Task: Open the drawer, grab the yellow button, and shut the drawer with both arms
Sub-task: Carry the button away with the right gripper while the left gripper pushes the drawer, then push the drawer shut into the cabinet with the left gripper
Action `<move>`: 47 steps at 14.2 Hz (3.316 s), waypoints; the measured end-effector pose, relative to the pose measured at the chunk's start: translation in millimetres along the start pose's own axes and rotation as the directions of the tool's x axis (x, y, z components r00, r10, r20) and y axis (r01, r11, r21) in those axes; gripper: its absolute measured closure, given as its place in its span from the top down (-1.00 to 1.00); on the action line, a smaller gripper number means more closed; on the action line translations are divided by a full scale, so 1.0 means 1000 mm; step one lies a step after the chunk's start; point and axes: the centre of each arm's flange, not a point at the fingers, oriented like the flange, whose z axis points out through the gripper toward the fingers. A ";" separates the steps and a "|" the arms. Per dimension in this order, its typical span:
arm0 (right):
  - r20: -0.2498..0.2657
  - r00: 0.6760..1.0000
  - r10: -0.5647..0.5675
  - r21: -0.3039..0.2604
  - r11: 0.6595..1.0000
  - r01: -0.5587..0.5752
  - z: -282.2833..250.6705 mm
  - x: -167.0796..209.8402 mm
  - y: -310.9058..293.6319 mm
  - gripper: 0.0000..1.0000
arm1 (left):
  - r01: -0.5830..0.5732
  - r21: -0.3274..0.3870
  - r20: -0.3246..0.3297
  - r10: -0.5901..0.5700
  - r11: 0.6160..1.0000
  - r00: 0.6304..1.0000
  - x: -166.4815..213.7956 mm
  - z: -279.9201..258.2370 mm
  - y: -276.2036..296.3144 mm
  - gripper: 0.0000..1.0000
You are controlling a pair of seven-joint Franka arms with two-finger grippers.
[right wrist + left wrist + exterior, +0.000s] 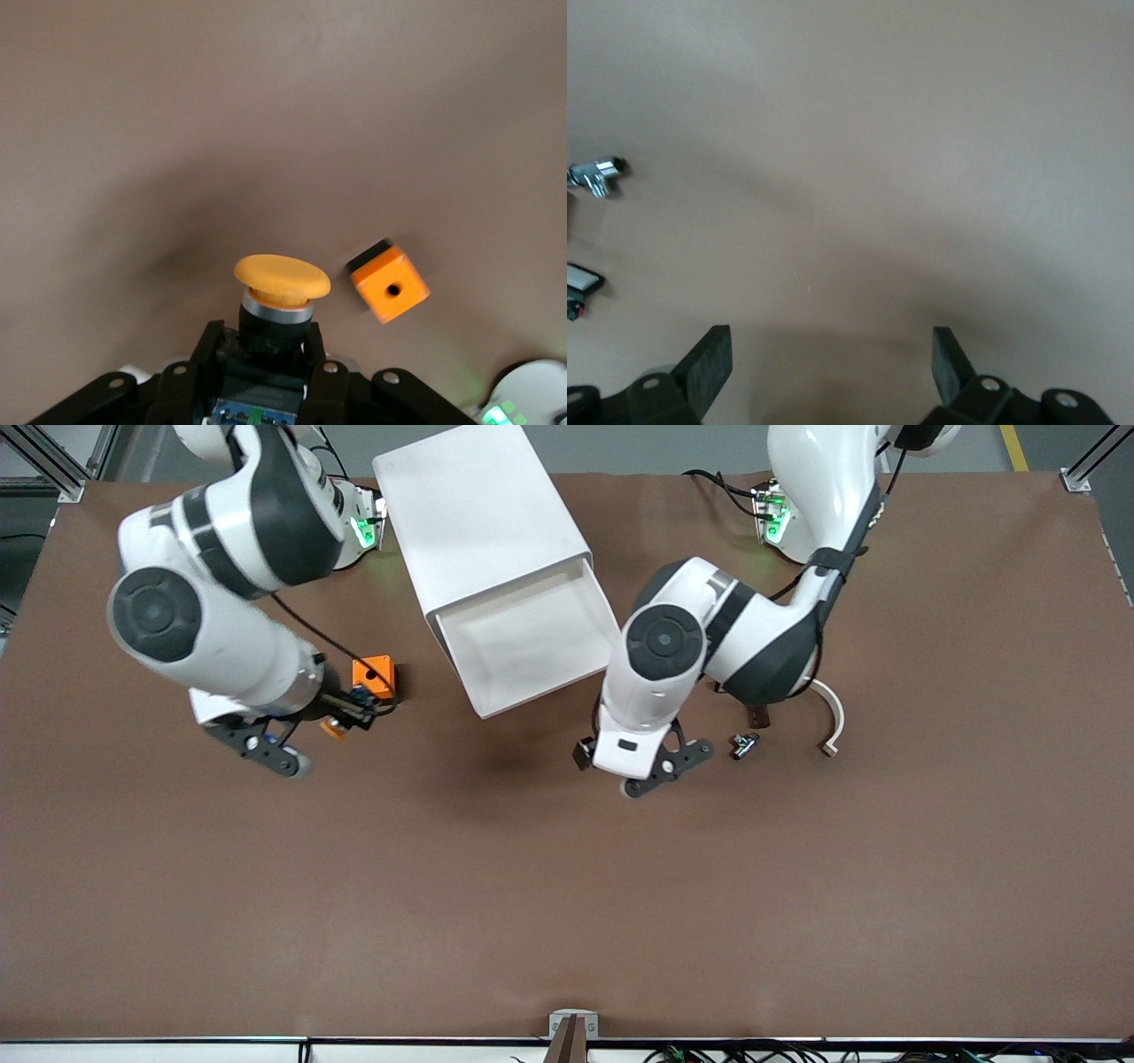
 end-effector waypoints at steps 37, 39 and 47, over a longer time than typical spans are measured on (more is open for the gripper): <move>-0.225 0.831 -0.509 -0.110 0.861 0.497 0.286 0.212 0.231 -0.20 | -0.018 0.065 0.388 -0.008 0.998 0.921 -0.214 0.089 0.045 0.99; -0.227 0.829 -0.511 -0.110 0.859 0.499 0.285 0.212 0.230 -0.20 | -0.002 0.065 0.420 -0.026 0.998 0.907 -0.214 0.091 0.045 0.99; -0.227 0.828 -0.512 -0.081 0.858 0.508 0.290 0.206 0.214 -0.20 | 0.005 0.071 0.435 -0.036 0.997 0.900 -0.214 0.094 0.043 0.99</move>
